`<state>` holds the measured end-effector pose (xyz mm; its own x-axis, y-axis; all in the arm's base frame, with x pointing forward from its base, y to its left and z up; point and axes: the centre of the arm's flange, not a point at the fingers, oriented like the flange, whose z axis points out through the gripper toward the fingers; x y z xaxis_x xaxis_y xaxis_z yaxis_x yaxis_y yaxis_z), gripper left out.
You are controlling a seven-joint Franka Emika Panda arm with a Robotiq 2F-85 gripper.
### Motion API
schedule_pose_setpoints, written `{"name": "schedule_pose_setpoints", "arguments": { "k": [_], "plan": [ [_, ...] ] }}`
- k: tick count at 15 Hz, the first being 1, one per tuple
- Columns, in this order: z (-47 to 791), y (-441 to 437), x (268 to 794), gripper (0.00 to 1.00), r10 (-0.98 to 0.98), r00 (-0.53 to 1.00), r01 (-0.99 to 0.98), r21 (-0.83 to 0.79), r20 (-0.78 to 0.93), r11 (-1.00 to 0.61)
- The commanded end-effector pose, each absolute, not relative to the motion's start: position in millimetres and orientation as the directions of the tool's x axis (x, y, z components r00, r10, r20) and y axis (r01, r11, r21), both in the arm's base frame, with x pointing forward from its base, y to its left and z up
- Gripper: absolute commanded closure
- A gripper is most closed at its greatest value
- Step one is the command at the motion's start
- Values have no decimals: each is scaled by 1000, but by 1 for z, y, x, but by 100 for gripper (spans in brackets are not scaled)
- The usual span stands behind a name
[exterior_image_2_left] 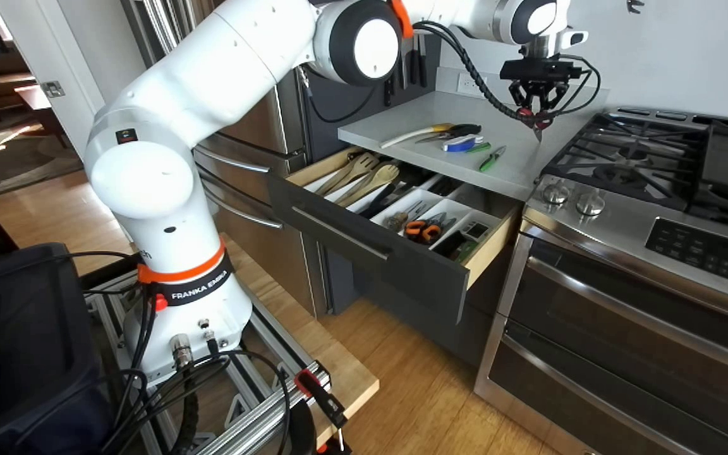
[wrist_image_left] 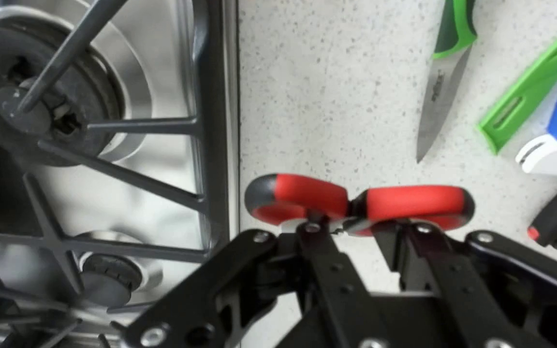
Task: Make the knife and scissors face each other on opposite sides
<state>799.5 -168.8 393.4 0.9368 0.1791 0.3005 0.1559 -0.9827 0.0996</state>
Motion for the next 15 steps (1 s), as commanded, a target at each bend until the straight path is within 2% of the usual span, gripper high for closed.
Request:
{"name": "schedule_pose_setpoints", "arguments": {
  "k": [1,7,15],
  "plan": [
    [418,-157,800,93,206,914,181,103,350,-978],
    [444,-134,795,93,262,874,243,99,409,-965],
    [448,-13,781,93,601,608,591,209,519,-779]
  ]
}}
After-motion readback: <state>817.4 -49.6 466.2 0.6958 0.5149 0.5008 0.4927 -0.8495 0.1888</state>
